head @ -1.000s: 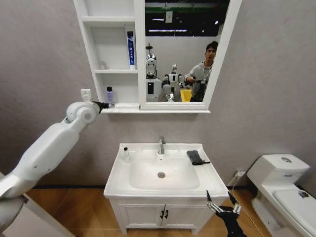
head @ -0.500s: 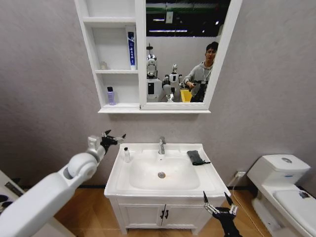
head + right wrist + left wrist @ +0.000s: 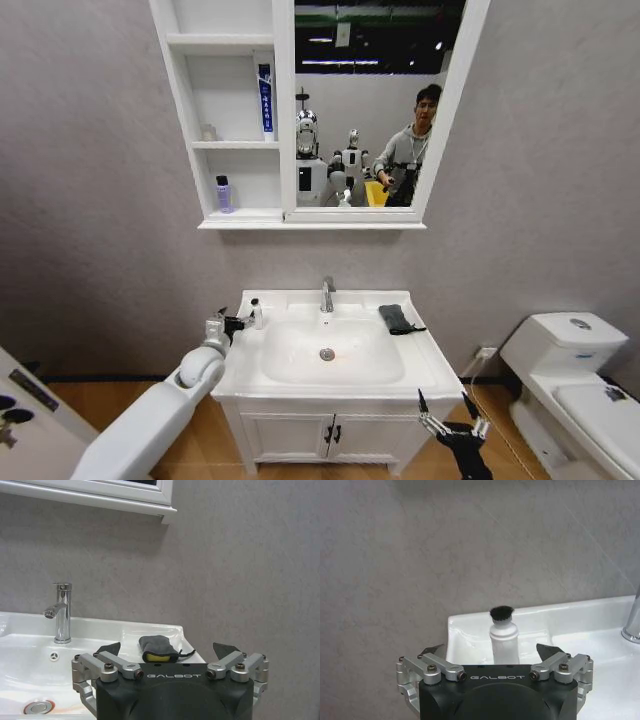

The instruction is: Move facial cleanser and shampoo from washbasin to cabinet, then wipe washbasin with towel.

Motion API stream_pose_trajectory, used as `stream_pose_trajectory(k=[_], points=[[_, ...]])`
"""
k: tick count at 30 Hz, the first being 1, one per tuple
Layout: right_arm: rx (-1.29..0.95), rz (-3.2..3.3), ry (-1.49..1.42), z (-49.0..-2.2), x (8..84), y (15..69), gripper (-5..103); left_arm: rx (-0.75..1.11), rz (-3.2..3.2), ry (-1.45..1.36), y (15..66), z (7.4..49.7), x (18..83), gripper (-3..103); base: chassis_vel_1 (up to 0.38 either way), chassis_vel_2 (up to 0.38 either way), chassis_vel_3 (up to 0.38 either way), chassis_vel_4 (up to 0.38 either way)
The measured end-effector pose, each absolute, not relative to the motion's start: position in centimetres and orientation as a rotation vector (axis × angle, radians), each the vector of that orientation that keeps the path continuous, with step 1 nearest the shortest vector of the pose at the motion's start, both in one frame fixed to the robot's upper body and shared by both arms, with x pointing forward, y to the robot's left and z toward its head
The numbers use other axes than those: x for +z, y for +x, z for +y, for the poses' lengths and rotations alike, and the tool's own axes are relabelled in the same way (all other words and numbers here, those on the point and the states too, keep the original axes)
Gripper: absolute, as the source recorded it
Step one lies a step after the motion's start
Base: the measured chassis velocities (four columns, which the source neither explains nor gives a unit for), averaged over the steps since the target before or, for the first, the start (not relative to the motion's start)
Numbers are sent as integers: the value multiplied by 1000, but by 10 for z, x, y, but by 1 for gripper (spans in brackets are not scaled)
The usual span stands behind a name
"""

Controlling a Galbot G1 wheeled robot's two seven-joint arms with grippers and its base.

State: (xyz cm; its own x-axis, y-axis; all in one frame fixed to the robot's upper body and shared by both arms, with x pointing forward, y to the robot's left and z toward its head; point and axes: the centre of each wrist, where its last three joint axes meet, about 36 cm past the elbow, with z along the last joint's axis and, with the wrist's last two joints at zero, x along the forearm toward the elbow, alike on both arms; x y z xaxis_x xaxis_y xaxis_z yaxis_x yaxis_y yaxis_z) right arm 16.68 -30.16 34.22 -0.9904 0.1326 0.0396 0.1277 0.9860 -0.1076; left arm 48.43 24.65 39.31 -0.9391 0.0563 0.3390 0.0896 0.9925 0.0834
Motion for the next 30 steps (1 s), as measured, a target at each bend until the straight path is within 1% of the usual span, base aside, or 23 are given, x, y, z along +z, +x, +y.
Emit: stream_pose_trajectory(k=[2,9,13,15,17,18,19,21,23,24,25,26,27,28,29,30], points=[[159,-3078,-213,-303,341,166,100,-142,-2775,-101,489,236,382,100,0,0,0,0],[172,-3065,-227,-308,340,164,100,-128,-2770,-86,511,223,370,100,0,0,0,0],[174,-3062,-231,-309,340,163,100,-128,-2777,-69,525,219,363,100,0,0,0,0],[173,-3061,-242,-310,340,162,100,-172,-2783,-38,538,222,350,100,0,0,0,0],[170,-3060,-250,-309,340,162,100,-178,-2772,-23,542,224,343,101,0,0,0,0],[169,-3059,-254,-309,340,161,100,-172,-2759,-7,546,225,337,98,0,0,0,0],[169,-3059,-254,-309,340,161,100,-172,-2759,-7,546,225,337,98,0,0,0,0],[169,-3059,-258,-310,340,161,100,-102,-2744,-11,550,224,332,90,0,0,0,0],[169,-3060,-260,-311,340,161,100,-84,-2742,-18,550,224,331,90,0,0,0,0],[169,-3060,-261,-312,340,162,100,-73,-2742,-30,551,224,330,85,0,0,0,0],[169,-3060,-261,-312,340,162,100,-73,-2742,-30,551,224,330,85,0,0,0,0],[168,-3061,-261,-312,340,162,100,-69,-2745,-44,551,224,330,74,0,0,0,0],[168,-3062,-262,-312,340,162,100,-69,-2746,-50,551,225,330,74,0,0,0,0],[168,-3062,-263,-312,340,162,100,-69,-2747,-55,550,225,329,68,0,0,0,0],[168,-3062,-263,-312,340,162,100,-69,-2747,-55,550,225,329,68,0,0,0,0],[166,-3062,-265,-312,340,162,100,-67,-2750,-61,549,224,330,62,0,0,0,0]])
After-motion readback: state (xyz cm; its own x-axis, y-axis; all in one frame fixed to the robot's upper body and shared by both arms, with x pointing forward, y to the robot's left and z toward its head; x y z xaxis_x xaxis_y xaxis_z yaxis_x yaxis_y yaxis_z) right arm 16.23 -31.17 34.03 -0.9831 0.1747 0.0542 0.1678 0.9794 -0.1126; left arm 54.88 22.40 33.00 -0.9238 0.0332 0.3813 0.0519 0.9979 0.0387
